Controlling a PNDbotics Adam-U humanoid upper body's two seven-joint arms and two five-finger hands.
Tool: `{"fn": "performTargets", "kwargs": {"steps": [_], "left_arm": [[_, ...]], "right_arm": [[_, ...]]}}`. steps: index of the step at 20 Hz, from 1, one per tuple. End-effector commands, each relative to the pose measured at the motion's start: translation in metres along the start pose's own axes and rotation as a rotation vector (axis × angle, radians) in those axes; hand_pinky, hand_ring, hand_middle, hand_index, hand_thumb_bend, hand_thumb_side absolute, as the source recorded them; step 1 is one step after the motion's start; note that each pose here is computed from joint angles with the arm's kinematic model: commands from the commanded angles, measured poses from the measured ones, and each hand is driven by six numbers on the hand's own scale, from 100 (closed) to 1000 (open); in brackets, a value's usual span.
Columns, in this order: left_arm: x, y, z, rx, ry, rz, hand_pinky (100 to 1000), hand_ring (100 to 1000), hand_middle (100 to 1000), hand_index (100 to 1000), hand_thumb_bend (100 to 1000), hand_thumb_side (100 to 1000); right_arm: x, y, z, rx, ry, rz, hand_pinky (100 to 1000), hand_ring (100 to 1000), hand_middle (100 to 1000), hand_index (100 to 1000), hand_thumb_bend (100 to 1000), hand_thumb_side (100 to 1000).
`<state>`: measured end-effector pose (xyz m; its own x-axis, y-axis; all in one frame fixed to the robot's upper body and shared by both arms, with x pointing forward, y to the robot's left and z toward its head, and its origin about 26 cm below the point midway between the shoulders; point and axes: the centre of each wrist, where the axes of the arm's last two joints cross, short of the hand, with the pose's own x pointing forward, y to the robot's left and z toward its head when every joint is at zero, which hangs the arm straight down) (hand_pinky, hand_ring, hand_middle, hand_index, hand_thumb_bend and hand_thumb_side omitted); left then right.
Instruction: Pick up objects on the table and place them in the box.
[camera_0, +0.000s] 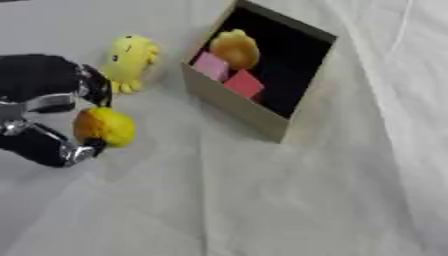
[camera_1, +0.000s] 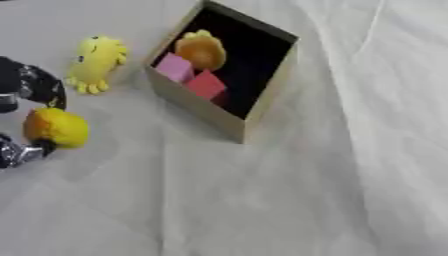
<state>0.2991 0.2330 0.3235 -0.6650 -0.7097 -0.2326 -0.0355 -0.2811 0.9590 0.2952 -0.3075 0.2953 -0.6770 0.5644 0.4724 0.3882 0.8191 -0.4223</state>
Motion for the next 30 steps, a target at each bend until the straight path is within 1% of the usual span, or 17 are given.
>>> {"fn": "performTargets", "kwargs": {"steps": [1,3,6,10,13,16,18,23,26,27,30], "left_arm": [[0.007,0.033,0.003,0.11,-0.015,0.003,793,715,646,642,146,289],[0.015,0.053,-0.003,0.142,-0.03,0.037,795,718,651,646,142,290],[0.014,0.076,-0.026,0.158,-0.057,0.09,797,720,653,648,136,294],[0.01,0.098,-0.061,0.205,-0.083,0.099,808,731,666,656,140,303],[0.007,0.107,-0.086,0.248,-0.103,0.099,827,751,690,676,155,324],[0.005,0.109,-0.109,0.287,-0.109,0.105,830,759,704,691,176,331],[0.003,0.108,-0.121,0.297,-0.104,0.107,831,764,710,701,188,336],[-0.005,0.098,-0.142,0.282,-0.074,0.11,854,799,756,769,270,379],[-0.009,0.091,-0.149,0.252,-0.062,0.097,885,854,828,875,358,439],[-0.011,0.089,-0.151,0.24,-0.066,0.092,891,866,843,899,383,462],[-0.014,0.086,-0.152,0.214,-0.073,0.078,901,883,874,947,436,476]], "right_arm": [[0.009,-0.008,-0.007,-0.008,-0.043,0.023,802,829,845,822,100,677],[0.01,-0.008,-0.008,-0.003,-0.049,0.024,802,829,845,822,100,677],[0.012,-0.007,-0.01,0.005,-0.059,0.022,802,829,845,822,100,676],[0.015,-0.006,-0.014,0.011,-0.073,0.014,802,829,845,822,100,676],[0.019,-0.005,-0.018,0.015,-0.091,0.004,802,829,845,822,100,676],[0.022,-0.004,-0.021,0.018,-0.105,-0.007,802,829,845,821,100,676],[0.023,-0.003,-0.022,0.021,-0.112,-0.015,802,829,845,821,100,677],[0.026,-0.002,-0.024,0.023,-0.121,-0.027,801,827,843,820,100,678],[0.026,-0.001,-0.025,0.021,-0.122,-0.03,801,828,843,820,100,679],[0.026,-0.001,-0.025,0.02,-0.122,-0.031,801,827,843,820,100,679],[0.026,-0.001,-0.025,0.019,-0.12,-0.032,801,827,843,820,100,680]]}}
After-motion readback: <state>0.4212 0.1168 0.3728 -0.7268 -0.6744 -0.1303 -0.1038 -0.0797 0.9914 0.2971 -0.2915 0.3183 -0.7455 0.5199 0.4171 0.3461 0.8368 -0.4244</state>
